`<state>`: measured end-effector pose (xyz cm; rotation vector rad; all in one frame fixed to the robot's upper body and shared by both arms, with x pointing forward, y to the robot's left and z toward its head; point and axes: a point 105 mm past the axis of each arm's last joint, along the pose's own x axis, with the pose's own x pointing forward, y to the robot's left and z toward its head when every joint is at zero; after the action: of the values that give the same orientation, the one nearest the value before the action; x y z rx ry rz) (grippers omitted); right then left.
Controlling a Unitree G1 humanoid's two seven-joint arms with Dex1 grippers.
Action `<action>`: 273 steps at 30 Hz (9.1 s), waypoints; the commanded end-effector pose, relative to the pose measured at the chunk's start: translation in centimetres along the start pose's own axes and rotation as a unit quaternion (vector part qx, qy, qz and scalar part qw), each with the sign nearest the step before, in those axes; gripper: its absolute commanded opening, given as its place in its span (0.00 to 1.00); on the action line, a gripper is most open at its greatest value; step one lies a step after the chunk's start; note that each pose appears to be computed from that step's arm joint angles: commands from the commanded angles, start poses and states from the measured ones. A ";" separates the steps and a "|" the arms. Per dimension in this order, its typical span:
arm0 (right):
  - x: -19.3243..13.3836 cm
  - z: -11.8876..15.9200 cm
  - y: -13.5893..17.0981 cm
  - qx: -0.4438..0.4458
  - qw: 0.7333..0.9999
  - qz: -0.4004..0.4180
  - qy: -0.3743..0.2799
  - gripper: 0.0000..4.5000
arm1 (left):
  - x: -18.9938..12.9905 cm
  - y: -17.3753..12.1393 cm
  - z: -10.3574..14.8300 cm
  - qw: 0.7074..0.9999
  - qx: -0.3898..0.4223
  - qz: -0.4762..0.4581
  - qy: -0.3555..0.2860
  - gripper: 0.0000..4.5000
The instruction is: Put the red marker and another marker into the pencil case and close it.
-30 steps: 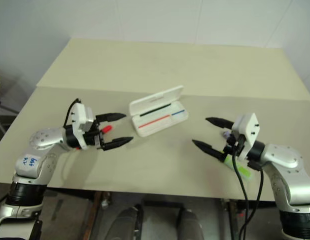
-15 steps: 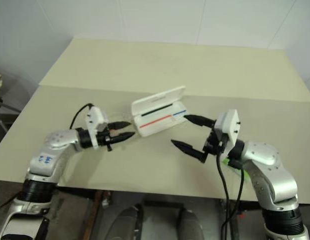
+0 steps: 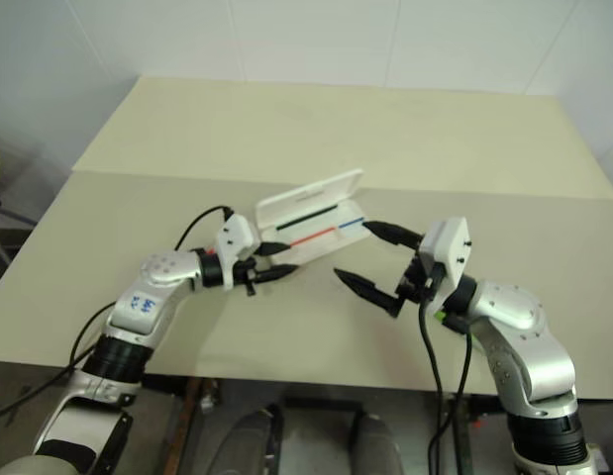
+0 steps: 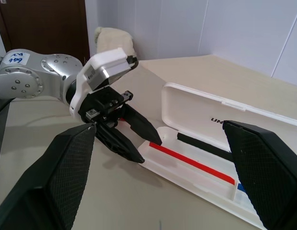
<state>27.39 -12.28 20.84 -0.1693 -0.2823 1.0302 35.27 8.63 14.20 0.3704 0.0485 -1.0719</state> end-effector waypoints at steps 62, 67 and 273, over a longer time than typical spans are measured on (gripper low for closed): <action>-0.9 1.0 0.2 -0.017 1.000 0.014 0.014 1.00 | -1.2 -3.5 -0.3 0.972 0.049 -0.191 0.129 0.00; -3.6 0.2 0.3 -0.016 0.997 0.031 0.073 1.00 | -1.5 -4.3 -0.2 0.964 0.066 -0.219 0.136 0.00; -2.1 2.7 3.5 0.007 0.997 0.051 0.051 1.00 | 1.6 -1.5 1.4 0.983 0.152 -0.100 0.003 0.43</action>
<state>23.38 -12.40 21.47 -0.2049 -0.1477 1.1071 34.75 6.84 14.03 0.6517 -0.0442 -1.2610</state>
